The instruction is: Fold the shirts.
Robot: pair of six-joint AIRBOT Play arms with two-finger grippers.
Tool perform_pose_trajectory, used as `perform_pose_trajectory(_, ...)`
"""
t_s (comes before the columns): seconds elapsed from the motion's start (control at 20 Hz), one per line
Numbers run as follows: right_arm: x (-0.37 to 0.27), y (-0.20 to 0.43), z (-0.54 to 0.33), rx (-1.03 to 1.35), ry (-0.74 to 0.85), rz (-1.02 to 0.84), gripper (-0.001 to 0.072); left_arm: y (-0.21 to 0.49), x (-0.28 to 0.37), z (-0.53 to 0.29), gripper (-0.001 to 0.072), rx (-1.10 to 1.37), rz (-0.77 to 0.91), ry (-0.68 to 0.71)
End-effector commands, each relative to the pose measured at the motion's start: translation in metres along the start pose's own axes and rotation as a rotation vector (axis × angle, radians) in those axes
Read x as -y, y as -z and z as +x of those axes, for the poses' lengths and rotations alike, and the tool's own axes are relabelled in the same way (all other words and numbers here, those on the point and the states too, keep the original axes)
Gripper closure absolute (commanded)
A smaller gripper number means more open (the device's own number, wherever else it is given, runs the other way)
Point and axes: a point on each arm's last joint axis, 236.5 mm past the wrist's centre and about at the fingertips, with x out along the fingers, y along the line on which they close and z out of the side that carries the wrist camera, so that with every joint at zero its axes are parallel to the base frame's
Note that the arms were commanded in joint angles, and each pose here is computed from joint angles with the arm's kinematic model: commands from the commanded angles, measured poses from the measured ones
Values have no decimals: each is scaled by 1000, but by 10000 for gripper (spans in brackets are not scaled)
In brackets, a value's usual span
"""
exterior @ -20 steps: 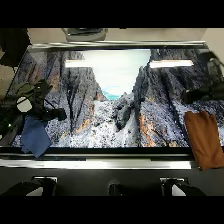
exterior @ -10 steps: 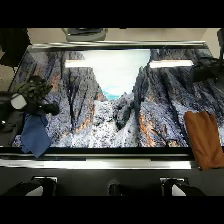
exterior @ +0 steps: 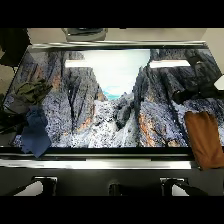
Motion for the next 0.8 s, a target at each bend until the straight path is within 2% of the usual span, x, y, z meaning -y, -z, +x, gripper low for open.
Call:
perform_pose_trajectory(0.0, -31, 16, 23, -80, -168, 6, 10, -2, -8, 30, -13, -52, 19, 7)
perform_pose_trajectory(0.2, -41, 23, 24, -111, -217, 16, 11, -24, 4, 54, -13, -4, 72, 41)
perform_pose_trajectory(0.4, -55, 21, 20, -105, -280, 43, 11, -14, 23, 87, -7, -96, 124, 110)
perform_pose_trajectory(0.45, -61, 19, 19, -102, -305, 49, 11, -13, 24, 91, 66, -110, 124, 111)
perform_pose_trajectory(0.5, -66, 18, 17, -98, -326, 55, 11, -12, 25, 93, 275, -116, 125, 111)
perform_pose_trajectory(0.6, -67, 18, 17, -96, -332, 57, 12, -9, 24, 87, 613, -127, 127, 111)
perform_pose_trajectory(0.65, -67, 18, 17, -96, -333, 57, 12, -9, 24, 80, 670, -133, 128, 112)
perform_pose_trajectory(0.75, -70, 21, 15, -112, -344, 74, 27, -18, 33, 54, 671, -82, 116, 152)
